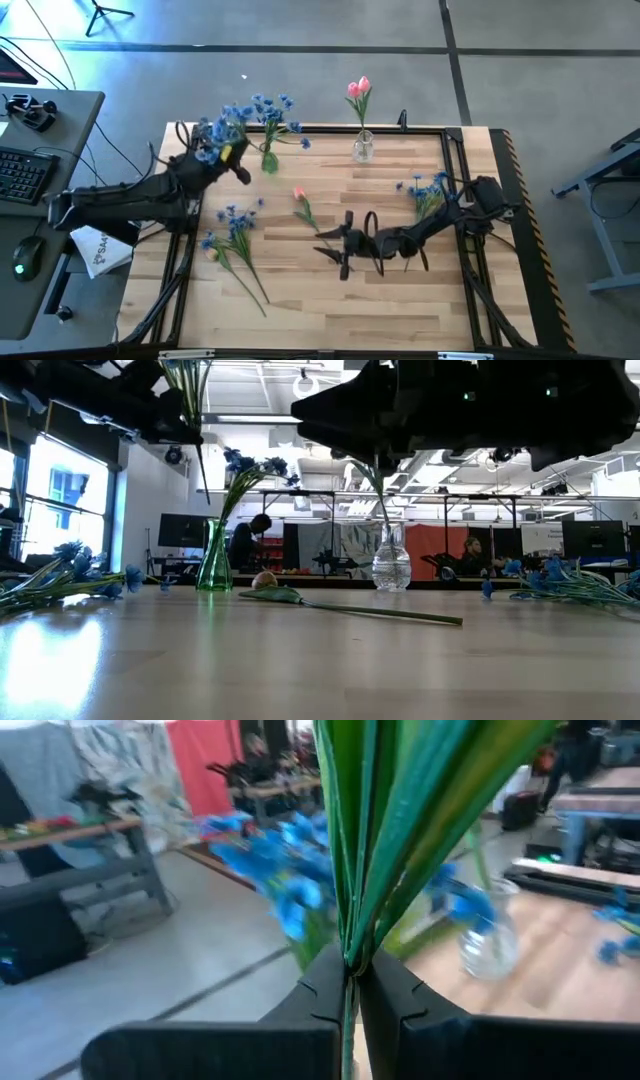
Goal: Sort flowers into vase by color
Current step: Put the middle blue flowers into the green vase
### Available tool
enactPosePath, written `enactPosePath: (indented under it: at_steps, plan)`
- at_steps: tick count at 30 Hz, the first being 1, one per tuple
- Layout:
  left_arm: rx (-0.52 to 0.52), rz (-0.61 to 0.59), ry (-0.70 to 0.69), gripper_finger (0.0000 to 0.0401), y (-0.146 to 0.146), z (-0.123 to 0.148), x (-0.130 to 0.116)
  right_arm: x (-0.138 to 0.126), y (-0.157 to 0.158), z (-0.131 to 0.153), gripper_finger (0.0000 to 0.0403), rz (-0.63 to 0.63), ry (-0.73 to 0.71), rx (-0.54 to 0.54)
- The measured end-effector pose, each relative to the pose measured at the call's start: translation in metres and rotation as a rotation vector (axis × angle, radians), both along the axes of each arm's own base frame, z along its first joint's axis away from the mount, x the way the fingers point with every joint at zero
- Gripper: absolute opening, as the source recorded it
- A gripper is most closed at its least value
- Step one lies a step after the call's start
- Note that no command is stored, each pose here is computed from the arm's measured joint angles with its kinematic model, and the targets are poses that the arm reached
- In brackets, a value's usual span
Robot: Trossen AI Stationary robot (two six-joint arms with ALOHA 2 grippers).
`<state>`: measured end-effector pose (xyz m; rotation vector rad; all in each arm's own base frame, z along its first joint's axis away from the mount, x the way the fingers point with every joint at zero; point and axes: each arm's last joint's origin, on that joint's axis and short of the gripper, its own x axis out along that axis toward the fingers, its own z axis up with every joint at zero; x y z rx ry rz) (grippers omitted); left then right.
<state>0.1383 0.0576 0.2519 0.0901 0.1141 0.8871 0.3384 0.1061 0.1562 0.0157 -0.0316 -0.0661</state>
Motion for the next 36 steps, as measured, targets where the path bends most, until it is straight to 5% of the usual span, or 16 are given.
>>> enactPosePath:
  at_steps: [17,27,36]
  plan:
    - [-0.135,-0.038,0.05,0.001,0.055,-0.024,0.008,0.004,-0.011,0.0,0.0151,0.005,-0.009,0.065]
    - [-0.176,-0.016,0.097,0.0076,0.065,-0.02,0.014,0.004,-0.011,0.0,0.0151,0.006,-0.009,0.068]
    - [-0.305,-0.039,0.277,0.0132,0.073,0.001,0.025,0.004,-0.011,0.0,0.0151,0.005,-0.002,0.066]
